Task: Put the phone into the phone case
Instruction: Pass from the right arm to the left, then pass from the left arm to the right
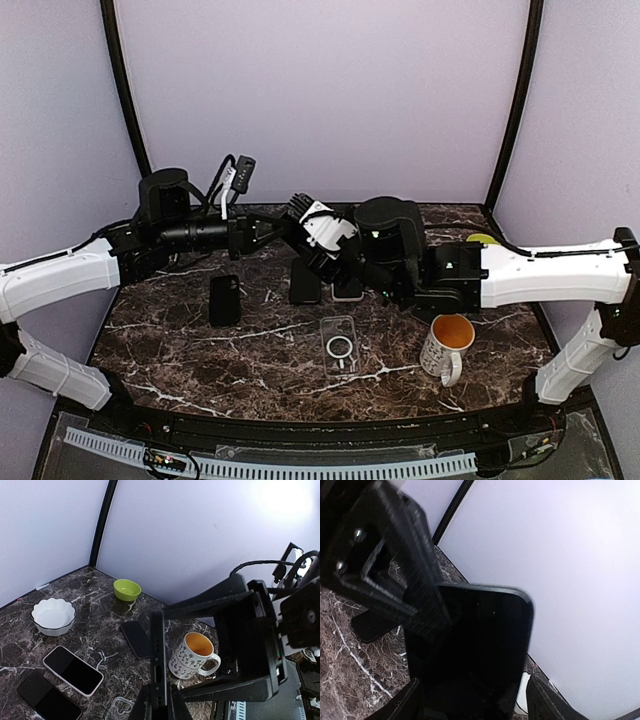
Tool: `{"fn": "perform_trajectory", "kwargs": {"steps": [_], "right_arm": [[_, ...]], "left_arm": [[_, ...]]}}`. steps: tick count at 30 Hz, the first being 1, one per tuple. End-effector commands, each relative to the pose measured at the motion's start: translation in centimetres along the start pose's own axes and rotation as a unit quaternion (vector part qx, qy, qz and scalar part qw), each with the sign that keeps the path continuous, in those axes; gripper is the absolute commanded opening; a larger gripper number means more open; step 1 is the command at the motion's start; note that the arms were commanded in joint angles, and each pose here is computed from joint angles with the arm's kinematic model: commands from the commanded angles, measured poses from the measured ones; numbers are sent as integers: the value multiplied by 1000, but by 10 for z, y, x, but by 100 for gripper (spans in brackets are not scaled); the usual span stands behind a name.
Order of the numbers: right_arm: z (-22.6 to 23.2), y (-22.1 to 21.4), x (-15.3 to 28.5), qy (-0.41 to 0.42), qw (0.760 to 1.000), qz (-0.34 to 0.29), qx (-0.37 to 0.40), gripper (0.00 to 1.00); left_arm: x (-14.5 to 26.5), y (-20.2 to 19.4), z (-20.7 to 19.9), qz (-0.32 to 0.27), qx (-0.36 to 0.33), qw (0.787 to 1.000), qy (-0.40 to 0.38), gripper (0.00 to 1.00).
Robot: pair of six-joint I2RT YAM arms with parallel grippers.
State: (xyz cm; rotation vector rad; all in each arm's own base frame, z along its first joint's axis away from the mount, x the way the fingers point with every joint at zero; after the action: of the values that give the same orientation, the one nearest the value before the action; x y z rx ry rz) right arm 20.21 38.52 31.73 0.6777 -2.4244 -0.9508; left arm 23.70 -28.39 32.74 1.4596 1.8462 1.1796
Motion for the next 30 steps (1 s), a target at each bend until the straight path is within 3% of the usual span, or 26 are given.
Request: {"fn": "perform_trajectory", "kwargs": {"steps": [1, 3, 7, 10, 12, 14, 16, 20, 24, 30], "right_arm": [[-23, 20, 17, -44, 997, -47, -45, 79], [-30, 16, 22, -44, 995, -59, -68, 97], [-42, 9, 31, 44, 978, -131, -156, 98], [-49, 5, 40, 154, 928, -222, -257, 98], [-45, 4, 43, 213, 895, -270, -285, 98], [-43, 4, 39, 234, 880, -286, -298, 98], [-43, 10, 40, 249, 864, -312, -308, 93], [-50, 29, 50, 272, 821, -387, -320, 75], [-50, 38, 52, 294, 793, -417, -333, 64], [-51, 43, 48, 304, 786, -423, -332, 28]], "left_arm": [[15, 15, -17, -48, -56, 997, -21, 0], [22, 19, -20, -72, -73, 995, -14, 0], [45, 30, -34, -138, -113, 984, -16, 0], [63, 39, -51, -191, -155, 969, -33, 0], [72, 43, -58, -217, -172, 960, -39, 0], [77, 46, -64, -233, -174, 955, -53, 0], [79, 45, -71, -239, -168, 953, -84, 0], [81, 46, -75, -263, -129, 947, -128, 0], [74, 47, -73, -266, -104, 948, -143, 0], [69, 49, -72, -274, -93, 945, -151, 0]]}}
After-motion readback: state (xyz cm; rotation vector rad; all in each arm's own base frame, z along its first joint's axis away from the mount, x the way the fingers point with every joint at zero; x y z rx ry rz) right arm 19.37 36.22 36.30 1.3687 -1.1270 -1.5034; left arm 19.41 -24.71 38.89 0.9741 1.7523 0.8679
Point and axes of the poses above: each gripper's point midway between its finger pads, its own x axis back along the fingers, its own z axis along the line the jaws close on, y = z × x, the point moved 5 cm from there along x, back along the fingers, and after that the axes turned 10 degrees about x, right-handed, at the moved point
